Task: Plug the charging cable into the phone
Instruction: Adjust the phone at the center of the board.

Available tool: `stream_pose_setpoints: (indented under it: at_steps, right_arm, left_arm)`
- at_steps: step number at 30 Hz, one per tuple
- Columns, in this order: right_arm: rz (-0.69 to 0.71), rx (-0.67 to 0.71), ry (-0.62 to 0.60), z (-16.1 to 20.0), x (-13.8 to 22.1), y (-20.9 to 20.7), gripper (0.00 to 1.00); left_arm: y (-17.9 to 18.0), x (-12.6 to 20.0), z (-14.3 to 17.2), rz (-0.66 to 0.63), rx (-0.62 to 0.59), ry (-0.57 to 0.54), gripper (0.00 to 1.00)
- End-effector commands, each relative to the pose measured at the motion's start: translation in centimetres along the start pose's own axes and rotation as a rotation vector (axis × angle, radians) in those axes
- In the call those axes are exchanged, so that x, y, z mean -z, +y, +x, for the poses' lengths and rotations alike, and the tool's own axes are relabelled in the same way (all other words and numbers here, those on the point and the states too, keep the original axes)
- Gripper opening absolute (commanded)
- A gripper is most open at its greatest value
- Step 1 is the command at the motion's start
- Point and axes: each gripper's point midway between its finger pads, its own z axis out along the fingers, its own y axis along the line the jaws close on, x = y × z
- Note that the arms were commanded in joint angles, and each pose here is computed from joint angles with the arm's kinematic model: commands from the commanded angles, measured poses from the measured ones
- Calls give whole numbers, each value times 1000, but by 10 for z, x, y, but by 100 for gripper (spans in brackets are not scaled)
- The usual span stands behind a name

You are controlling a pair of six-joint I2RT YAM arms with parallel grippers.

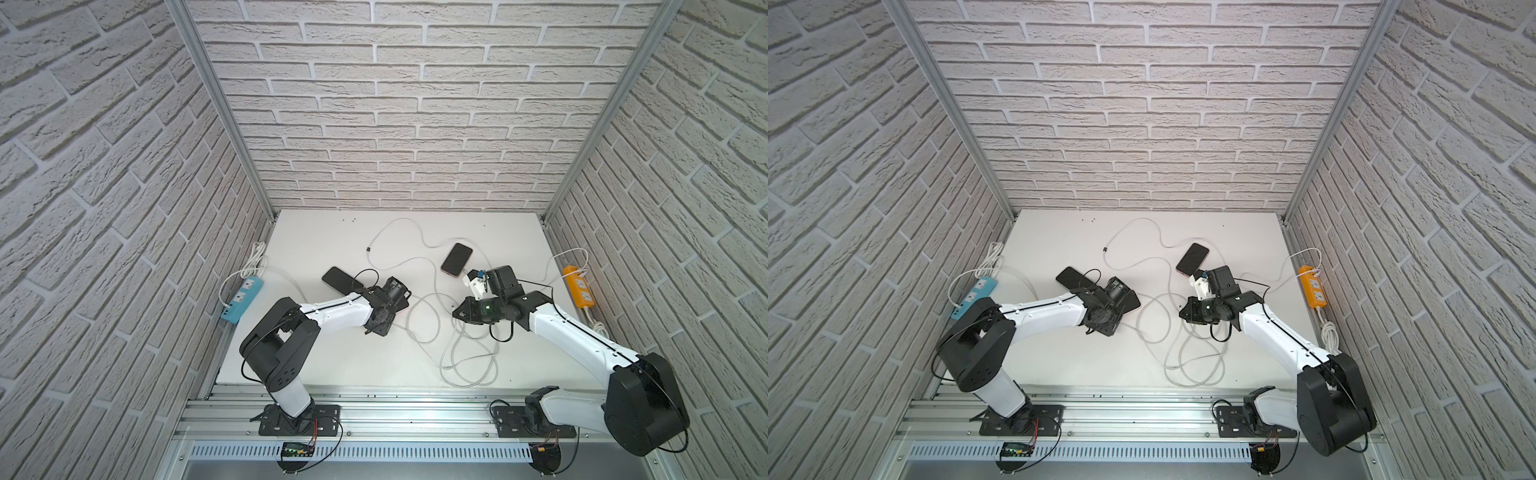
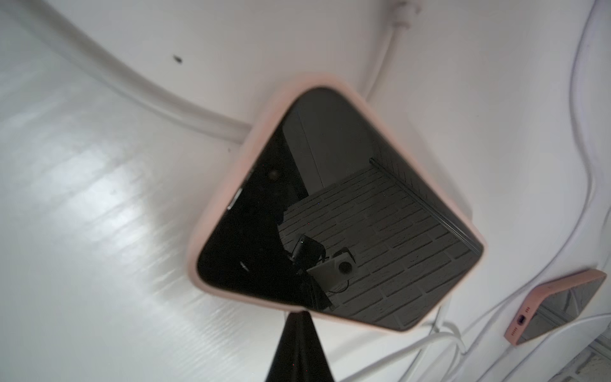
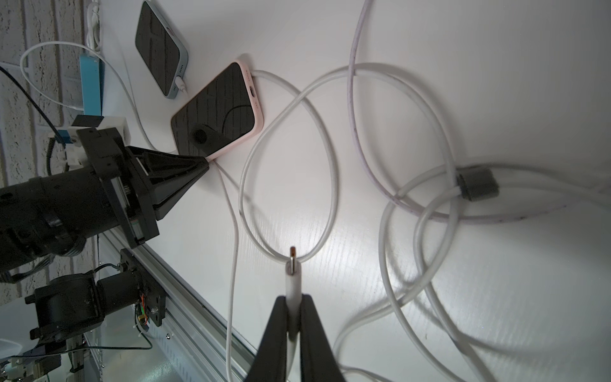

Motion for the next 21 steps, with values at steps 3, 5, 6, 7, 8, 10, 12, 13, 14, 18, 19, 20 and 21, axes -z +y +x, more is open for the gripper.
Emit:
stream_pose_setpoints:
  at_steps: [3,5,6,7,8,10,12,13,14,18,19,20,21]
  right_arm:
    - [9,10,5,1,5,0,3]
    - [9,10,8,3,4,-1,3]
    - [9,8,10,4,4,-2,3]
    - [9,9,12,4,4,-2,3]
    - [10,8,13,5,3,-2,3]
    - [10,8,13,4,3,-3,3]
    - [8,10,9,3,4,-2,3]
    - [8,10,10,4,4,-2,3]
    - [8,10,10,3,4,-1,3]
    - [12,11,12,4,5,-2,3]
    - [13,11,13,4,5,-2,3]
    - [13,11,14,5,5,-2,3]
    - [13,11,13,5,5,-2,3]
  left_arm:
    - [56,-19,-50,-255,-58,-109,6]
    - [61,-18,-61,-275,-64,-116,6]
    - [64,-18,-67,-286,-65,-116,7]
    - [65,-19,-74,-286,-63,-113,7]
    - [63,-20,-81,-281,-67,-106,7]
    - [56,-20,-96,-286,-84,-103,7]
    - [46,-18,-111,-313,-125,-110,7]
    - [39,-19,-115,-328,-139,-109,7]
    - [32,-21,-117,-325,-149,-100,7]
    - [4,-24,-121,-295,-146,-68,9]
    - [-3,-19,-123,-286,-150,-77,11]
    - [-9,-11,-126,-277,-159,-96,17]
    - [-13,-1,-130,-280,-174,-130,25]
